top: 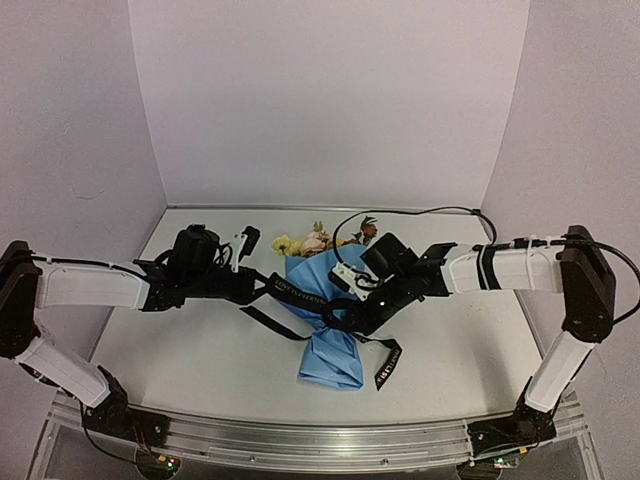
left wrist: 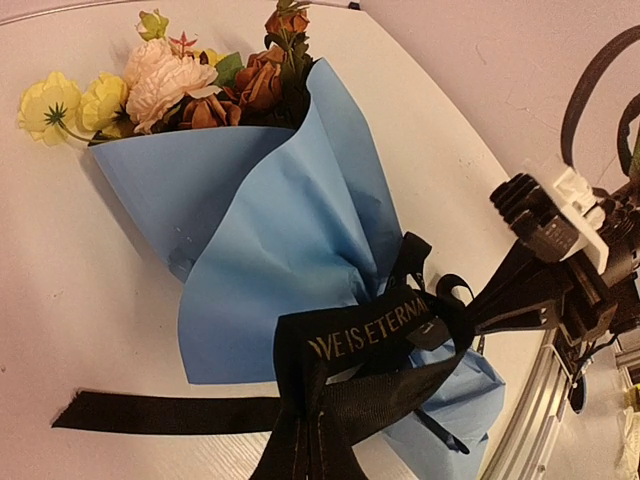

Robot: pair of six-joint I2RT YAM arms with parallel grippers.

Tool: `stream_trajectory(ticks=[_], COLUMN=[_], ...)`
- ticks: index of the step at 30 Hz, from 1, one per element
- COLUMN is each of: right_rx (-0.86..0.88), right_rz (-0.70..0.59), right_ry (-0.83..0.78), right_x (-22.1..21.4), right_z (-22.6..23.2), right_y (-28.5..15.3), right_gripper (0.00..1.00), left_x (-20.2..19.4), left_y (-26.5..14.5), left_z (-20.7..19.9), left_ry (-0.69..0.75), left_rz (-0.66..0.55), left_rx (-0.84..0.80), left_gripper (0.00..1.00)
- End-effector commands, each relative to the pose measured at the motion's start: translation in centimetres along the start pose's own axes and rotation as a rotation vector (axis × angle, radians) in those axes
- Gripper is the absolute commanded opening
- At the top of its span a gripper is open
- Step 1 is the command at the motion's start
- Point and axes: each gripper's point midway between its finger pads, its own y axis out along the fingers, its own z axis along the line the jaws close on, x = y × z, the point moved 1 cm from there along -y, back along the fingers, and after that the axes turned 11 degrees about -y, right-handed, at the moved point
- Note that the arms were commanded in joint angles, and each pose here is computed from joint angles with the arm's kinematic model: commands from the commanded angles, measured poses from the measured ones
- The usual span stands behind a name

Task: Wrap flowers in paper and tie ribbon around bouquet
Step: Cross the half-tied ribbon over the folded bouquet.

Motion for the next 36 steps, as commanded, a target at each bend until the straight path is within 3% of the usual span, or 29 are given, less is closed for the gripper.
stream_trajectory(ticks=[1, 11, 18, 26, 32, 36], right_rx=[-0.093, -0.165, -0.246, -0.323, -0.359, -0.339], right_rz=[0.030, 0.094, -0.020, -0.058, -0.081, -0.086], right_ry=[0.012, 0.125, 0.295, 0.331, 0.325, 0.304], right_x=[-0.6, 0.2, 1.2, 1.0, 0.4, 0.7], right_z=[-0.8, -2.4, -4.2, -4.6, -4.9, -4.6], right_y=[-2.1, -0.9, 2.0, 1.8, 0.4, 0.4], right_gripper=[0.00, 0.00, 0.00, 0.00, 0.00, 0.00], left_x=[-0.3, -1.4, -3.5, -5.8, -6.9, -8.5], left_y=[-1.1, -2.4, -3.9, -3.3, -3.6, -3.5], left_z=[-0.9, -2.6, -3.1, -4.2, -8.9, -9.3], left_ry=[0.000, 0.028, 0.054, 0.088, 0.130, 0.126], left_rz=[0.004, 0.052, 0.104, 0.183, 0.253, 0.324], left_rx=[-0.053, -0.131, -0.144, -0.112, -0.284, -0.309], left_gripper=[0.00, 0.00, 0.00, 0.00, 0.00, 0.01])
